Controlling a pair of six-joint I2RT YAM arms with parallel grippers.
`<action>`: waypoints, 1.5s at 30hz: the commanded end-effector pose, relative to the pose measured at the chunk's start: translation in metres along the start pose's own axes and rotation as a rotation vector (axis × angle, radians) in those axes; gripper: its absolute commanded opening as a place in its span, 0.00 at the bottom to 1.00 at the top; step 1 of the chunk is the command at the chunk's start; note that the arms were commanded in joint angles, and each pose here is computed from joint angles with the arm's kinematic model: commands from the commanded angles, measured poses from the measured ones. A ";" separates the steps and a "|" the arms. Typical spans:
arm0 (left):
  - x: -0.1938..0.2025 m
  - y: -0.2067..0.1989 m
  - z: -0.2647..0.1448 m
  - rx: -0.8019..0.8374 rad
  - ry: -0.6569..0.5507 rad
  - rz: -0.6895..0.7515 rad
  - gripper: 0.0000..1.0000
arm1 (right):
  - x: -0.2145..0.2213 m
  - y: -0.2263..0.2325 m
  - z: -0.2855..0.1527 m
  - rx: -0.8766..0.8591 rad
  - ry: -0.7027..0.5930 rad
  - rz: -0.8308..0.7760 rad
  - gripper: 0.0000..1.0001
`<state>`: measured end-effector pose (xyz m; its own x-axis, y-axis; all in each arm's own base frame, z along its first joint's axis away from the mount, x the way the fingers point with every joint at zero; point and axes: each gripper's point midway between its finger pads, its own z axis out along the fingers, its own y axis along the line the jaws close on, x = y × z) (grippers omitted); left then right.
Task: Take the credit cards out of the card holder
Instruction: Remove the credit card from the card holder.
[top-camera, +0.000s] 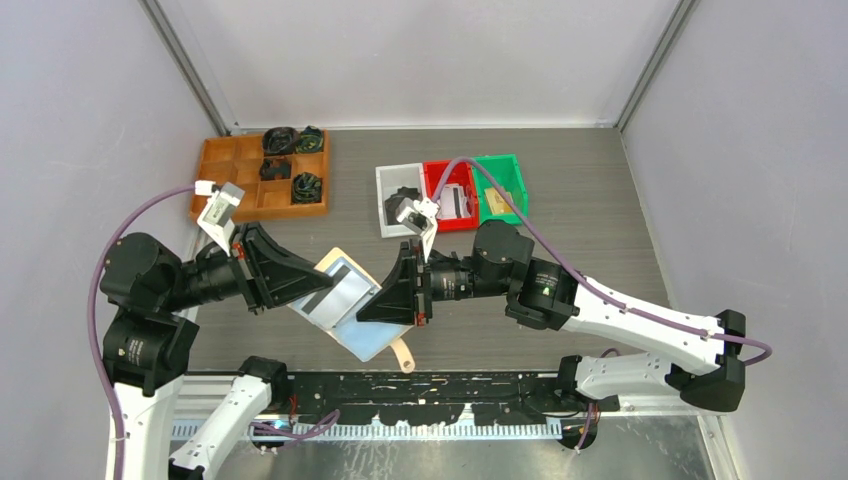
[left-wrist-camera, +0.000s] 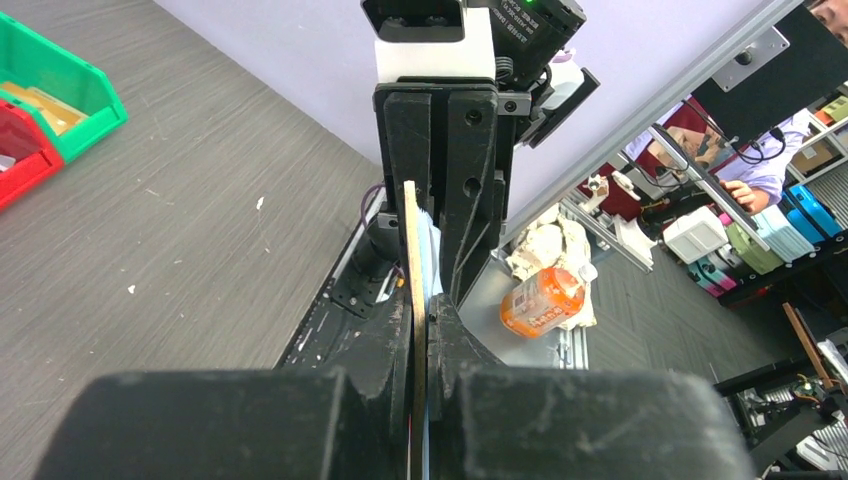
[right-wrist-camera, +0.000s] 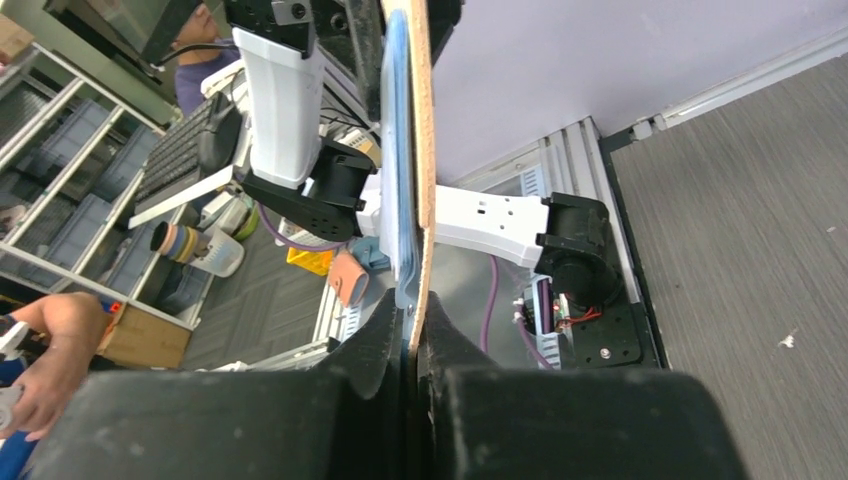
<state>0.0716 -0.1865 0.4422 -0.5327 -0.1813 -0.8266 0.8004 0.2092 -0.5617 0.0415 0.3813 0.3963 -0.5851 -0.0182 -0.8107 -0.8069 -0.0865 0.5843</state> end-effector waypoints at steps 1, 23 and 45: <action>-0.010 -0.003 0.000 -0.006 -0.036 0.057 0.04 | -0.022 0.035 -0.005 -0.138 -0.069 -0.025 0.01; 0.016 -0.025 -0.005 0.153 0.091 -0.051 0.26 | -0.024 0.038 -0.011 -0.141 -0.077 -0.068 0.01; 0.030 -0.022 -0.010 0.151 0.129 0.006 0.33 | -0.022 0.047 -0.007 -0.149 0.022 -0.053 0.01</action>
<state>0.0416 -0.1887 0.4263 -0.5928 -0.0637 -0.8028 0.7999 0.0686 -0.5961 0.0233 0.3752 0.4064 -0.5718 -0.0788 -0.8166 -0.7999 -0.1674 0.5763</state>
